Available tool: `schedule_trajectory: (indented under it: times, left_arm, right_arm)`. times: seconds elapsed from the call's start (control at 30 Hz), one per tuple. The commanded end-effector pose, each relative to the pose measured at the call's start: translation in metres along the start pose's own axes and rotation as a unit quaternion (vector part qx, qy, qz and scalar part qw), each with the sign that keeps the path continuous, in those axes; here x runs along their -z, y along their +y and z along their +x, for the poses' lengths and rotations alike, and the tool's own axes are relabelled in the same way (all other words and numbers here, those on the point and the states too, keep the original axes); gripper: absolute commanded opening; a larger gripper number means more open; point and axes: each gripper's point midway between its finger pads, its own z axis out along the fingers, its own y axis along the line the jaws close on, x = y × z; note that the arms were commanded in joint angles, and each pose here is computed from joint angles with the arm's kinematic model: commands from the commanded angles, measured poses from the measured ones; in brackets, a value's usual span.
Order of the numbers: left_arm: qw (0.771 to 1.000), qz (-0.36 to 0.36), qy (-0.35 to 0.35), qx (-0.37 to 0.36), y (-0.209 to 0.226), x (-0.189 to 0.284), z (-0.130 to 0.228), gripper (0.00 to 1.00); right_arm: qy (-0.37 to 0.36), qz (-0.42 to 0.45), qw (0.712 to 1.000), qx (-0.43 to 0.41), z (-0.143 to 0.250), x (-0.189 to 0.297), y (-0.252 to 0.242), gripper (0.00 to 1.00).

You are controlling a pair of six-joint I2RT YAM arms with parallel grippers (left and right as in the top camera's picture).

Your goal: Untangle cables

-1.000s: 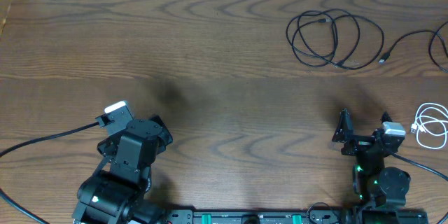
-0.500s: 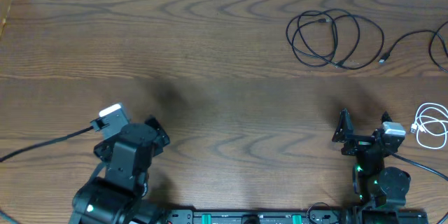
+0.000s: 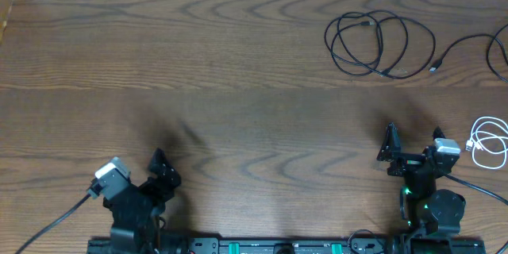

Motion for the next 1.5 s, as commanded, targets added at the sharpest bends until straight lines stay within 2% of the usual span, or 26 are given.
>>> schedule_trajectory:
  times: [0.0, 0.33, 0.7, 0.83, 0.93, 1.1, 1.23, 1.47]
  left_arm:
    - [0.999, 0.034, -0.007, -0.034, -0.009, -0.004, 0.003, 0.93]
    - [0.982, 0.114, -0.078, -0.131, -0.045, -0.017, -0.013, 0.93]
    - [0.971, 0.149, -0.130, -0.133, -0.057, -0.042, -0.006, 0.93]
    - [0.964, 0.153, -0.149, -0.156, -0.058, -0.048, -0.003, 0.93]
    - [0.950, 0.175, -0.158, -0.205, -0.065, -0.051, 0.005, 0.93]
    - [0.932, 0.200, -0.142, -0.267, -0.072, -0.053, 0.021, 0.93]
    - [0.936, 0.188, -0.101, -0.278, -0.062, -0.060, 0.039, 0.93]
    - [0.935, 0.196, -0.099, -0.279, -0.064, -0.059, 0.041, 0.93]
  right_arm:
    - [-0.002, 0.007, 1.000, -0.003, 0.000, 0.000, -0.003, 0.99]
    - [-0.002, 0.007, 1.000, -0.003, 0.000, 0.000, -0.003, 0.99]
    - [-0.002, 0.007, 1.000, -0.003, 0.000, 0.000, -0.003, 0.99]
    - [-0.002, 0.007, 1.000, -0.003, 0.000, 0.000, -0.003, 0.99]
    - [-0.002, 0.007, 1.000, -0.003, 0.000, 0.000, -0.003, 0.99]
    - [-0.002, 0.007, 1.000, -0.003, 0.000, 0.000, -0.003, 0.99]
    - [-0.002, 0.007, 1.000, -0.003, 0.000, 0.000, -0.003, 0.99]
    - [-0.002, 0.007, 1.000, -0.003, 0.000, 0.000, -0.003, 0.99]
